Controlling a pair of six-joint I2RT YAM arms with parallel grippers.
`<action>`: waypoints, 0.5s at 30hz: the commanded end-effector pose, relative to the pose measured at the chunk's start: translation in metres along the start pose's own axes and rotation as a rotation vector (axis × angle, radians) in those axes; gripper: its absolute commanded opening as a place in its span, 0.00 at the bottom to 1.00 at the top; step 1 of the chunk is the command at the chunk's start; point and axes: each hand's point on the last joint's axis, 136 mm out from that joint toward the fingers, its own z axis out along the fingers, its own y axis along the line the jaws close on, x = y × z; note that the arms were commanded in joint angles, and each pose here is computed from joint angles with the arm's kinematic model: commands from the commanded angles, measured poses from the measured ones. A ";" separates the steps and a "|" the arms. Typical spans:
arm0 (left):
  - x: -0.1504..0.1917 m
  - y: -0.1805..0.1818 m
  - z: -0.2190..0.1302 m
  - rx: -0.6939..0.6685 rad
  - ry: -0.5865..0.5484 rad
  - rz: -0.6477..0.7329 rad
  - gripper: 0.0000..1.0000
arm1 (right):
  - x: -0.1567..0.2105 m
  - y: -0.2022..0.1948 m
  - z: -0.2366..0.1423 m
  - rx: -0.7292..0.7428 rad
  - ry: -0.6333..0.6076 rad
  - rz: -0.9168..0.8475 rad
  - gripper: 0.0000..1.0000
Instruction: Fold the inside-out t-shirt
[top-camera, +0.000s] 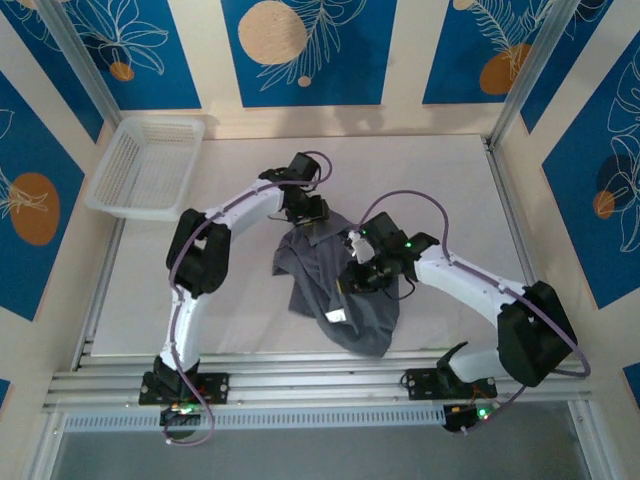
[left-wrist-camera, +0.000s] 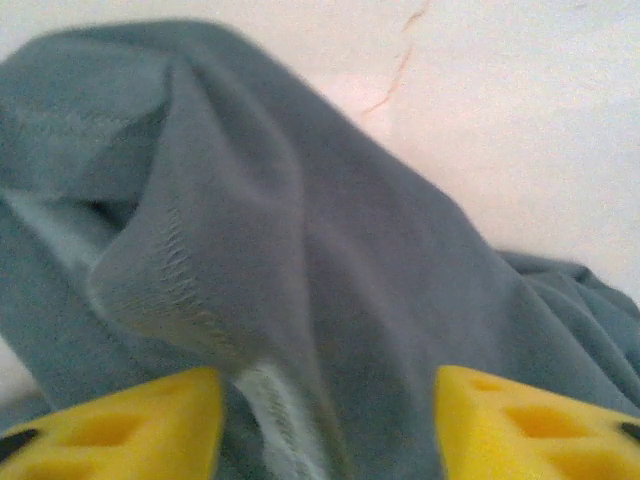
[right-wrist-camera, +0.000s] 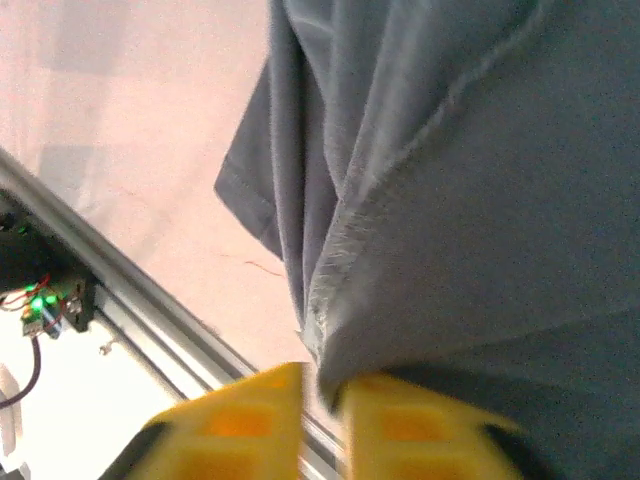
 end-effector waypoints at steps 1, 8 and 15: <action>0.004 -0.014 -0.014 0.057 0.045 0.052 0.00 | -0.025 0.008 -0.023 -0.027 -0.095 -0.056 0.53; -0.018 0.024 -0.103 -0.014 -0.117 0.027 0.00 | -0.089 -0.084 -0.088 0.188 -0.456 0.343 0.60; 0.011 0.104 -0.186 -0.305 -0.253 -0.023 0.00 | -0.107 -0.112 -0.050 0.199 -0.323 0.373 0.62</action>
